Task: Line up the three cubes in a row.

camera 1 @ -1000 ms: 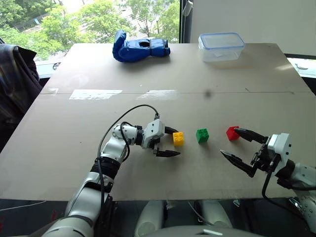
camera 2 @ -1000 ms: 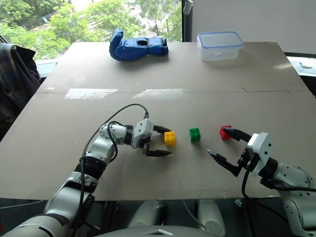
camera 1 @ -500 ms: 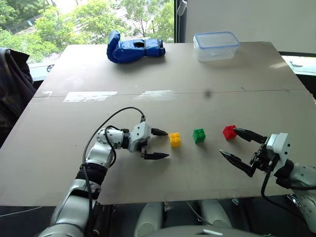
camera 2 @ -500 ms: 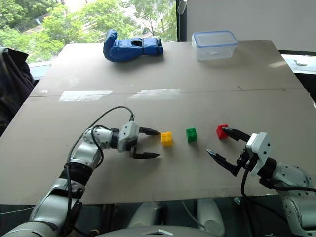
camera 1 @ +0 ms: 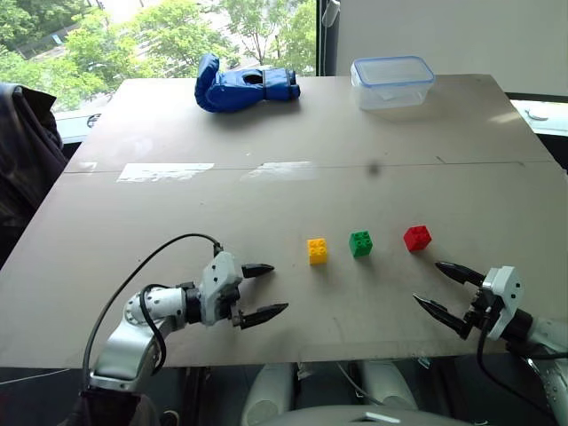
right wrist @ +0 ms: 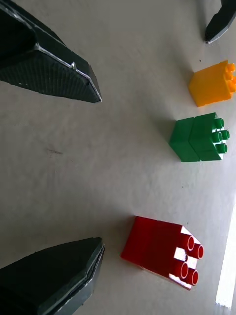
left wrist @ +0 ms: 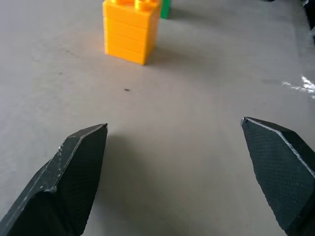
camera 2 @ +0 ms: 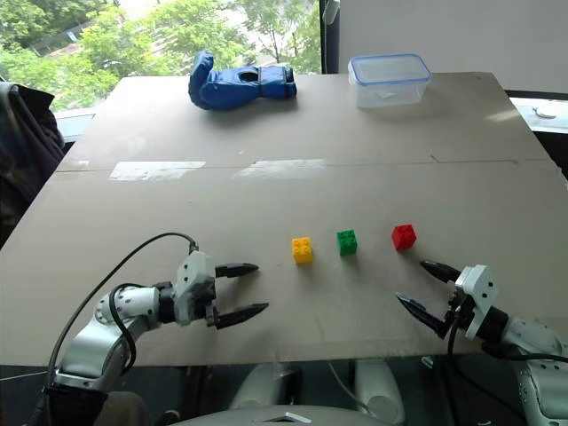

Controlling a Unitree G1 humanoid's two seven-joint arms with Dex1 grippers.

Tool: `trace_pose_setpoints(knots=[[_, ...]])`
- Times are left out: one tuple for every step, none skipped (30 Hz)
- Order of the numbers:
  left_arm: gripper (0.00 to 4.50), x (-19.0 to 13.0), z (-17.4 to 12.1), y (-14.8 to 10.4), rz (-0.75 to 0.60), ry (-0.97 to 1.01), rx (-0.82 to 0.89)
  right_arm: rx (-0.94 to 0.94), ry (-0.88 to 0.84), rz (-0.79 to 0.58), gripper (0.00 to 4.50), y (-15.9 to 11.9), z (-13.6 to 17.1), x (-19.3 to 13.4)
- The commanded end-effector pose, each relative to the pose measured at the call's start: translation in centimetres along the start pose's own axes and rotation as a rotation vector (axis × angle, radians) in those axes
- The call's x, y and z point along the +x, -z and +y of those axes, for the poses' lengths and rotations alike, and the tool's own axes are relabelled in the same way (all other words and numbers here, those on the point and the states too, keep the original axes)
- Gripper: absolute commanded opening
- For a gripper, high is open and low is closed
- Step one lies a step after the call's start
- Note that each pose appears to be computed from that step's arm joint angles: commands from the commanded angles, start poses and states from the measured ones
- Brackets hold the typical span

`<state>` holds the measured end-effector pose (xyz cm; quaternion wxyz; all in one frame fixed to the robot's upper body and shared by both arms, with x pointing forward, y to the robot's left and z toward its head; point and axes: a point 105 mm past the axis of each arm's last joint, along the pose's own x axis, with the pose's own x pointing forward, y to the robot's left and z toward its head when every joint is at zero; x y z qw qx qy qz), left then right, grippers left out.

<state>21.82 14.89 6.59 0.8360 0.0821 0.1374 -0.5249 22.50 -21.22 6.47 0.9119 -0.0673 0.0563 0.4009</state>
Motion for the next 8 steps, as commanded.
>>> trace_pose_setpoints(knots=[[4.46, 0.0, -0.9, -0.2, 0.009, -0.13, -0.016, -0.032, -0.017, -0.005, 4.5, 0.1, -0.7, -0.1], [4.46, 0.1, -1.2, -0.1, 0.007, -0.145, -0.026, -0.033, -0.021, -0.002, 4.5, 0.3, -0.8, -0.1], [4.46, 0.2, -1.5, 0.1, 0.007, -0.154, -0.035, -0.032, -0.023, 0.0, 4.5, 0.4, -0.9, -0.2], [4.46, 0.2, -1.8, 0.3, 0.009, -0.16, -0.044, -0.033, -0.025, 0.0, 4.5, 0.4, -1.0, -0.2], [4.46, 0.3, -2.1, 0.5, 0.004, -0.165, -0.052, -0.033, -0.029, 0.001, 4.5, 0.5, -1.0, -0.2], [4.46, 0.3, -2.3, 0.6, 0.0, -0.174, -0.062, -0.033, -0.031, 0.002, 4.5, 0.5, -1.0, -0.3], [4.46, 0.3, -2.4, 0.7, -0.003, -0.183, -0.073, -0.033, -0.033, 0.002, 4.5, 0.5, -0.9, -0.3], [4.46, 0.3, -2.6, 0.7, -0.004, -0.187, -0.082, -0.033, -0.033, 0.002, 4.5, 0.5, -1.0, -0.4]])
